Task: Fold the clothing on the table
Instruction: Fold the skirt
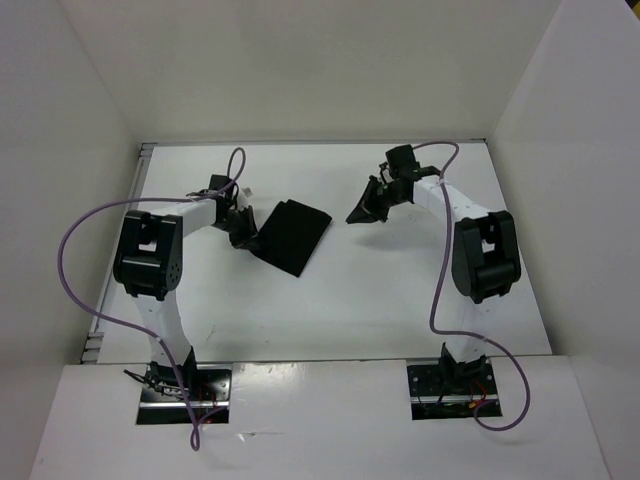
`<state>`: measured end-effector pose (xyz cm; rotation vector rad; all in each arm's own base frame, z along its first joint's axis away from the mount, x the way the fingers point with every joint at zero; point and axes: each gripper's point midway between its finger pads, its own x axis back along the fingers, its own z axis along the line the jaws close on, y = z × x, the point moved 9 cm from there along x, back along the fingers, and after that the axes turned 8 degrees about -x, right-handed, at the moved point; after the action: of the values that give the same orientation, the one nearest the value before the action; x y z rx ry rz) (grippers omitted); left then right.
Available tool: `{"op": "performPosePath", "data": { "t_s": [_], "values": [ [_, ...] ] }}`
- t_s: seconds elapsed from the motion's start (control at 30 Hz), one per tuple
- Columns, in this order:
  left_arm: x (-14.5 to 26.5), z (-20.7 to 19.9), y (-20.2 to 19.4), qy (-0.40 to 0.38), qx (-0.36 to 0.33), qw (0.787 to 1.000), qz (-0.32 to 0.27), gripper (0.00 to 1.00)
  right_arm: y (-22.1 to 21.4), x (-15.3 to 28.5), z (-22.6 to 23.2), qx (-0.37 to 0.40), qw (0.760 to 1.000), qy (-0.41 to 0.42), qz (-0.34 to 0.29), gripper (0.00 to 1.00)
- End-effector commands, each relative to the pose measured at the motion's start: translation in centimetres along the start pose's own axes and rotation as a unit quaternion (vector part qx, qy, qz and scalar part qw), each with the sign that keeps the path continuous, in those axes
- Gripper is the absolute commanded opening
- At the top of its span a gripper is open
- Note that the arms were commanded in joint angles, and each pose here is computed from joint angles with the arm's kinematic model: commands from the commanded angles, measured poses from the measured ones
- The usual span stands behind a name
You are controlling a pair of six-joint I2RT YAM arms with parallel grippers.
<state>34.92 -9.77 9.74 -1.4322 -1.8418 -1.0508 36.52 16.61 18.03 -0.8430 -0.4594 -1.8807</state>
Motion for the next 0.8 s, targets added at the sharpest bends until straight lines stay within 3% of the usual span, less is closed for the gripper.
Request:
{"op": "performPosePath", "data": {
  "t_s": [0.0, 0.2, 0.27, 0.3, 0.33, 0.4, 0.43, 0.5, 0.53, 0.57, 0.6, 0.77],
  "values": [
    [-0.2, 1.7, -1.4, 0.086, 0.023, 0.996, 0.020, 0.01, -0.1, 3.3, 1.7, 0.031, 0.997, 0.038, -0.052, 0.11],
    [-0.3, 1.7, -1.0, 0.077, 0.033, 0.996, 0.020, 0.01, -0.9, 5.2, 1.0, 0.027, 0.996, 0.032, -0.078, 0.15],
    [2.0, 0.0, 0.0, 0.052, 0.007, 0.998, -0.030, 0.01, -1.2, 6.0, 0.9, 0.027, 0.994, 0.019, -0.101, 0.17],
    [3.1, -0.9, 0.2, 0.035, -0.005, 0.998, -0.051, 0.07, -1.3, 7.1, 0.8, 0.028, 0.990, -0.002, -0.141, 0.19],
    [5.8, -2.7, 0.9, 0.012, -0.036, 0.993, -0.108, 0.18, -1.6, 7.6, 0.4, 0.017, 0.987, -0.021, -0.157, 0.26],
    [8.0, -4.1, 0.4, -0.016, -0.067, 0.987, -0.144, 0.37, -2.1, 8.5, -0.7, 0.005, 0.979, -0.058, -0.196, 0.32],
    [10.3, -5.3, 0.3, -0.026, -0.087, 0.979, -0.180, 0.57, -2.6, 9.8, -1.1, -0.002, 0.970, -0.082, -0.230, 0.42],
    [12.0, -6.2, -0.4, -0.038, -0.100, 0.974, -0.202, 0.70, -3.6, 10.6, -2.6, -0.012, 0.965, -0.104, -0.242, 0.48],
    [11.9, -6.0, -0.9, -0.037, -0.099, 0.974, -0.199, 0.82, -4.1, 10.7, -3.3, -0.016, 0.964, -0.116, -0.239, 0.66],
    [11.9, -6.0, -1.3, -0.042, -0.099, 0.975, -0.195, 0.93, -4.7, 10.3, -4.4, -0.021, 0.965, -0.128, -0.230, 0.77],
    [12.1, -6.1, -1.6, -0.044, -0.095, 0.975, -0.197, 0.96, -5.3, 10.2, -5.0, -0.025, 0.965, -0.135, -0.224, 0.97],
    [12.4, -6.3, -3.4, -0.072, -0.094, 0.973, -0.196, 0.99, -7.9, 11.5, -7.7, -0.043, 0.957, -0.155, -0.240, 1.00]
  ]
}}
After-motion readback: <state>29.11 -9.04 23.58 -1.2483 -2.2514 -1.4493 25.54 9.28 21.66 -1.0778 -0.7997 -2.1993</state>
